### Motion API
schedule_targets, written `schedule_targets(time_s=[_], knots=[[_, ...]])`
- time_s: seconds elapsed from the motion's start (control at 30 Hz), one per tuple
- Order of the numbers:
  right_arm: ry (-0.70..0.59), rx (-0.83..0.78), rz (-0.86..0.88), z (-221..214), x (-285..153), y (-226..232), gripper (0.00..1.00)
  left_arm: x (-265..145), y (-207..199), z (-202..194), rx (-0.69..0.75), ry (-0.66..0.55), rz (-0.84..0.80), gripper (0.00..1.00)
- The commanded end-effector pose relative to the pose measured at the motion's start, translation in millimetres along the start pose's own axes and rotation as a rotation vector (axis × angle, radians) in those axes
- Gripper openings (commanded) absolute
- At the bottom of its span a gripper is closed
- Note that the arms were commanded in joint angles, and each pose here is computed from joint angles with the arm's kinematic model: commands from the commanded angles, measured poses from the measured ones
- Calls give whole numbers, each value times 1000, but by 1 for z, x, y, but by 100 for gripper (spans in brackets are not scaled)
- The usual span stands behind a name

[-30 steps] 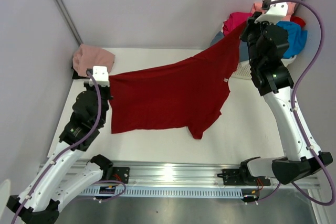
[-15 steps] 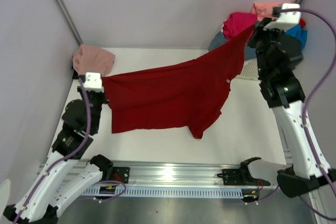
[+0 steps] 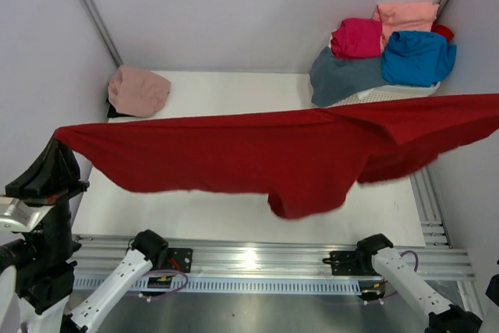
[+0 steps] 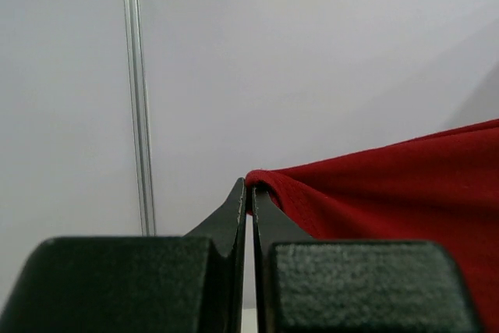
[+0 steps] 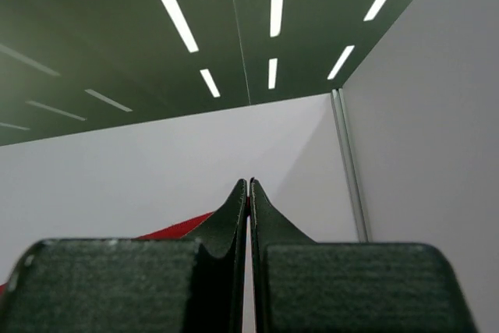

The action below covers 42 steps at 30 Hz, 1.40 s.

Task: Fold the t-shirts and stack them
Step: Flatten out the tshirt

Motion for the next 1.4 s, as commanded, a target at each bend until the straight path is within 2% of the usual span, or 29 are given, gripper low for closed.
schedule_targets(time_s=[0.0,0.17,0.23,0.27,0.37,0.4,0.5,0.53,0.67,0.73,0.87,1.37], knots=[[162,-118,-30,-64,28,17,0,14,4,-16,103,87,97,1],[297,-183,-56,-139,44,38,0,36,-16,-75,182,257,87,1],[382,-208,-39,-181,52,52,0,50,-24,-101,232,313,120,1],[452,-237,-26,-216,57,62,0,59,-32,-125,276,374,107,1],[571,-264,-5,-278,56,75,0,72,-47,-168,346,496,66,1],[649,-256,17,-318,51,84,0,76,-56,-195,379,556,45,1],[785,-249,31,-381,34,89,0,84,-64,-230,440,603,65,1],[856,-246,40,-416,23,95,0,86,-71,-258,474,664,50,1],[1042,-253,70,-493,-19,108,0,92,-86,-316,546,853,45,1],[1098,-260,68,-515,-38,111,0,90,-91,-337,582,906,63,1],[1114,-240,75,-525,-55,115,0,84,-93,-349,582,940,80,1],[1172,-244,2,-529,-77,114,0,73,-89,-354,592,979,130,1]])
Point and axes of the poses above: each gripper's point midway between its finger pads, its own x axis out along the fingers, its own y axis along the line the jaws close on, z = x × y, the point moved 8 cm from there along -x, back along the fingers, and after that the axes turned 5 degrees about -x, right-handed, at the moved point
